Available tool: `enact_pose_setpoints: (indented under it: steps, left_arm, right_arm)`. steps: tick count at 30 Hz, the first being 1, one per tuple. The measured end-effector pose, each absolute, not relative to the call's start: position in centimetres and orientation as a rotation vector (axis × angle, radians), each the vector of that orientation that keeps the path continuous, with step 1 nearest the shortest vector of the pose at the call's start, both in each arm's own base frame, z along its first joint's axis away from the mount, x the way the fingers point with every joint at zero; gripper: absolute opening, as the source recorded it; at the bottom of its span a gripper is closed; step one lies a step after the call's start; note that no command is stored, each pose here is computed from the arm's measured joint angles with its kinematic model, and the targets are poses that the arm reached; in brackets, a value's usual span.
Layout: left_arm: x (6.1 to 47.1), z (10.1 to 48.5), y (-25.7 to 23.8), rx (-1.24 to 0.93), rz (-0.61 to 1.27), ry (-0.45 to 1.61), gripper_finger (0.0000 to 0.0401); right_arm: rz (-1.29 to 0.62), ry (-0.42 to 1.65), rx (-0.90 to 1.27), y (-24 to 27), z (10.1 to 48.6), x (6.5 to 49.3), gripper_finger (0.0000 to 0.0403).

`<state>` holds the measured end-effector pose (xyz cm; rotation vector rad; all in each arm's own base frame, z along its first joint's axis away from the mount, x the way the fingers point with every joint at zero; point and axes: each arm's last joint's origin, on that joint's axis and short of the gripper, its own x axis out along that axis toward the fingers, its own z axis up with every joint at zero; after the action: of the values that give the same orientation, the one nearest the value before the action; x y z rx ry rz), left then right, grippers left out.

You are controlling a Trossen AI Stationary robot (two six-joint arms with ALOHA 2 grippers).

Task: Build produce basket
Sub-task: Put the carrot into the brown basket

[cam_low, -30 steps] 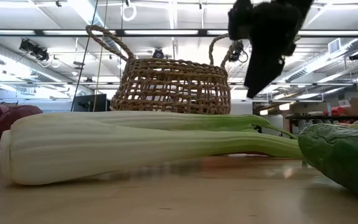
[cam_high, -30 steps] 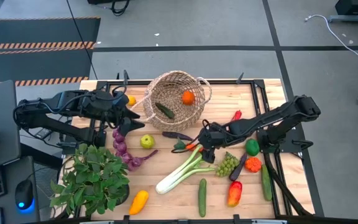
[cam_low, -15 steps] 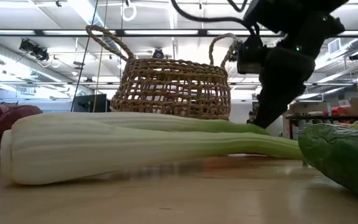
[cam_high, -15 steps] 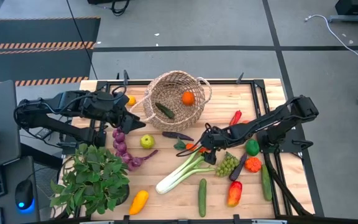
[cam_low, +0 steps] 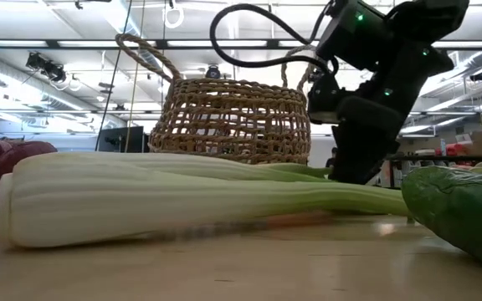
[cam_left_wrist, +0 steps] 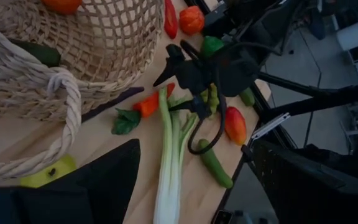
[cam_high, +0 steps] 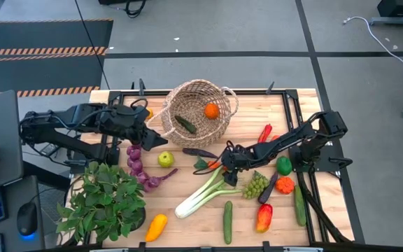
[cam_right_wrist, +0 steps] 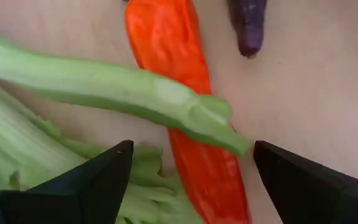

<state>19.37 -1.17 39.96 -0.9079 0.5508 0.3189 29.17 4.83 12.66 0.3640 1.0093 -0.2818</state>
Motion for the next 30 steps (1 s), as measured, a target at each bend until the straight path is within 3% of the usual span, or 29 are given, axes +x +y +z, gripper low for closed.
enact_pose_setpoints:
  steps: [5, 16, 21, 30]
  left_arm:
    - [19.7, 39.8, -1.4, -0.900, 0.311, 0.561, 0.0318]
    - [20.1, 39.6, -1.4, -0.885, 0.314, 0.573, 0.0318]
    - [20.1, 39.6, -1.4, -0.884, 0.313, 0.571, 0.0318]
    - [20.1, 39.6, -1.4, -0.844, 0.300, 0.573, 0.0318]
  right_arm:
    - [-0.291, 1.005, 0.380, 4.8, 12.8, 29.1, 0.0283]
    - [-0.248, 1.052, 0.408, 4.6, 12.8, 29.0, 0.0080]
    - [-0.248, 1.088, 0.444, 4.2, 14.1, 28.4, 0.0070]
    - [-0.245, 1.094, 0.360, 3.9, 21.9, 27.2, 0.0073]
